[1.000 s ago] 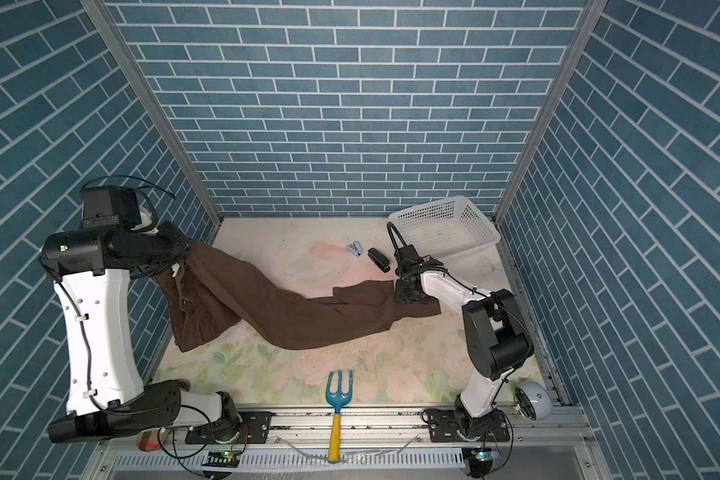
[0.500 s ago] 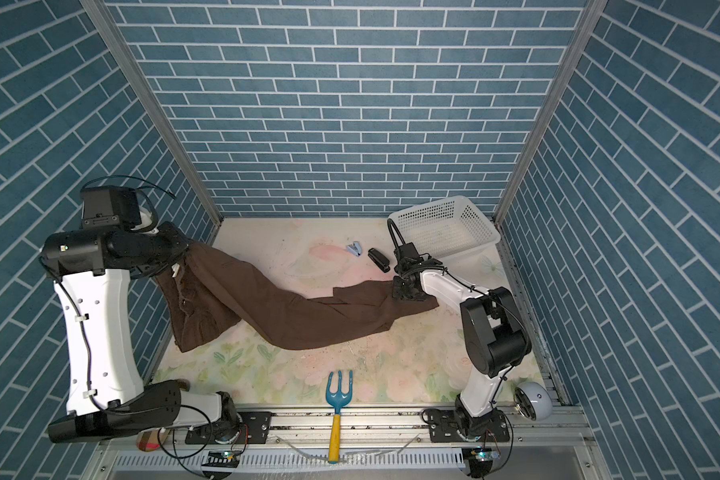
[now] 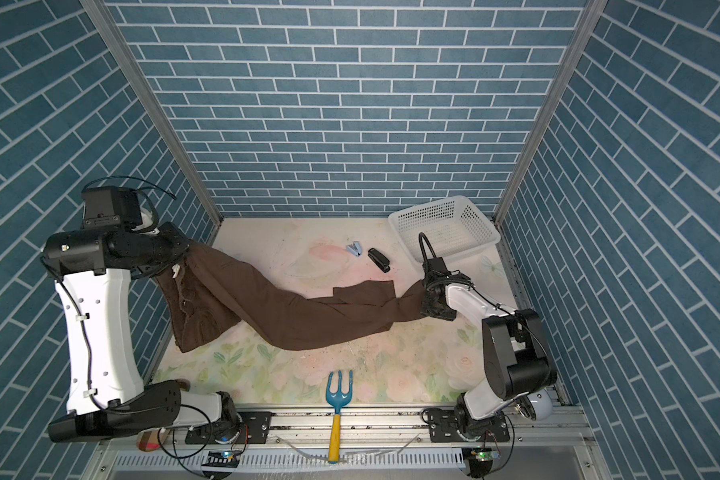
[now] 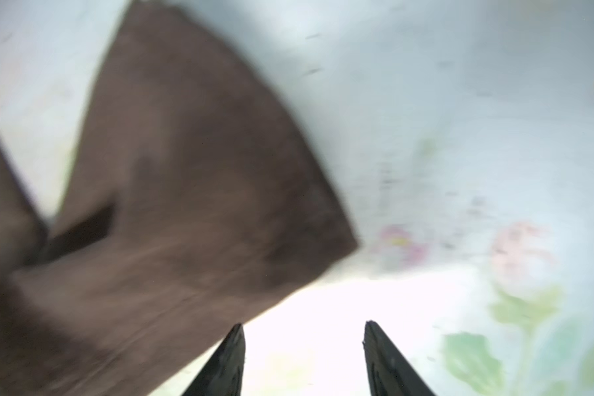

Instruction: Fold and stack the trousers

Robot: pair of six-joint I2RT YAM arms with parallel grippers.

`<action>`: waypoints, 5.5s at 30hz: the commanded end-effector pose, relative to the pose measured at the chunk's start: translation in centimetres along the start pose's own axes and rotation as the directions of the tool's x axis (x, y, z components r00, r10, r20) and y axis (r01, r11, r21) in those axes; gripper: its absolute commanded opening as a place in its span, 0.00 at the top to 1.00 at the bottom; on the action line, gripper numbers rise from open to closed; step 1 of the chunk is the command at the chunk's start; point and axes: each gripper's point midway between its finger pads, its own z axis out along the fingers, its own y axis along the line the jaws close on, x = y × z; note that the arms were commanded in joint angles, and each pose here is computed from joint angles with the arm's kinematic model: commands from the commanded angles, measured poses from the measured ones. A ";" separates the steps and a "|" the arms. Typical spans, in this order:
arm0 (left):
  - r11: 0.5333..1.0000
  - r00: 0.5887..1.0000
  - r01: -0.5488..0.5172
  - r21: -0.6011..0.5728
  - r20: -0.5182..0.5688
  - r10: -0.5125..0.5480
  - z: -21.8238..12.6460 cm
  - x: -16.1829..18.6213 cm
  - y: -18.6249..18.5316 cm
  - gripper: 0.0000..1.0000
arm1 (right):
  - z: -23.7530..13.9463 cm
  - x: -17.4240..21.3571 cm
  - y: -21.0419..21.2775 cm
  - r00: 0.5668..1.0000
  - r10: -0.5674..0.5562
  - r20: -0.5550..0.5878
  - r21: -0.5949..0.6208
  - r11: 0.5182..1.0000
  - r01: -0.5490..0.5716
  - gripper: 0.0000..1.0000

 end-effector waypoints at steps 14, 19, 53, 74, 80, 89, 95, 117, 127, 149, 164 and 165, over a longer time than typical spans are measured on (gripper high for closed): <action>1.000 0.999 -0.011 0.005 0.033 0.011 -0.3 -0.7 0.0 1.00 | 3.1 -2.3 0.2 0.994 0.095 -0.061 -0.086 0.991 -0.100 0.57; 1.000 1.000 -0.013 0.012 0.026 0.012 -0.2 -0.7 -0.2 1.00 | 4.3 -2.7 0.5 0.993 0.104 -0.058 -0.090 0.990 -0.109 0.60; 1.000 0.997 0.028 -0.005 0.066 -0.028 -1.1 -2.3 1.2 1.00 | -16.4 -0.5 -11.5 0.828 0.507 0.239 -0.091 0.861 -0.501 1.00; 1.000 1.000 0.018 -0.010 -0.007 -0.018 1.5 -1.6 1.5 1.00 | -5.7 -8.2 -11.0 0.868 0.489 0.086 -0.138 0.869 -0.476 0.61; 0.999 0.999 0.045 -0.001 -0.029 -0.045 2.8 -1.2 1.5 1.00 | -5.0 -1.4 -7.8 0.948 0.318 0.015 -0.072 0.946 -0.317 0.62; 0.999 0.998 0.052 0.001 -0.025 -0.052 2.7 -1.3 1.4 1.00 | -0.9 5.0 -6.4 0.950 0.271 -0.153 -0.026 0.960 -0.278 0.52; 0.999 0.998 0.050 -0.009 -0.030 -0.050 2.6 -1.1 1.6 1.00 | 1.0 4.0 -6.5 0.947 0.270 -0.174 0.004 0.962 -0.273 0.52; 0.999 1.000 0.029 0.045 -0.001 -0.029 0.3 -1.9 0.2 1.00 | -6.9 -4.1 -10.5 0.873 0.473 0.120 -0.122 0.880 -0.459 1.00; 0.977 0.997 0.073 0.201 -0.003 -0.074 -4.6 1.8 -1.3 1.00 | -23.8 -4.8 -16.6 0.551 0.587 0.593 -0.214 0.775 -0.595 1.00; 0.987 0.986 0.157 0.020 -0.065 -0.156 11.4 -3.5 0.9 1.00 | -16.1 -8.1 -18.8 0.574 0.576 0.582 -0.089 0.747 -0.659 1.00; 0.984 0.965 0.107 -0.145 -0.222 -0.138 26.5 -2.2 -0.1 1.00 | -7.7 -13.3 -15.0 0.644 0.586 0.492 -0.175 0.791 -0.587 1.00; 0.982 0.963 0.105 -0.155 -0.230 -0.139 27.3 -2.0 0.0 1.00 | -7.3 -13.4 -14.5 0.656 0.574 0.489 -0.170 0.801 -0.574 1.00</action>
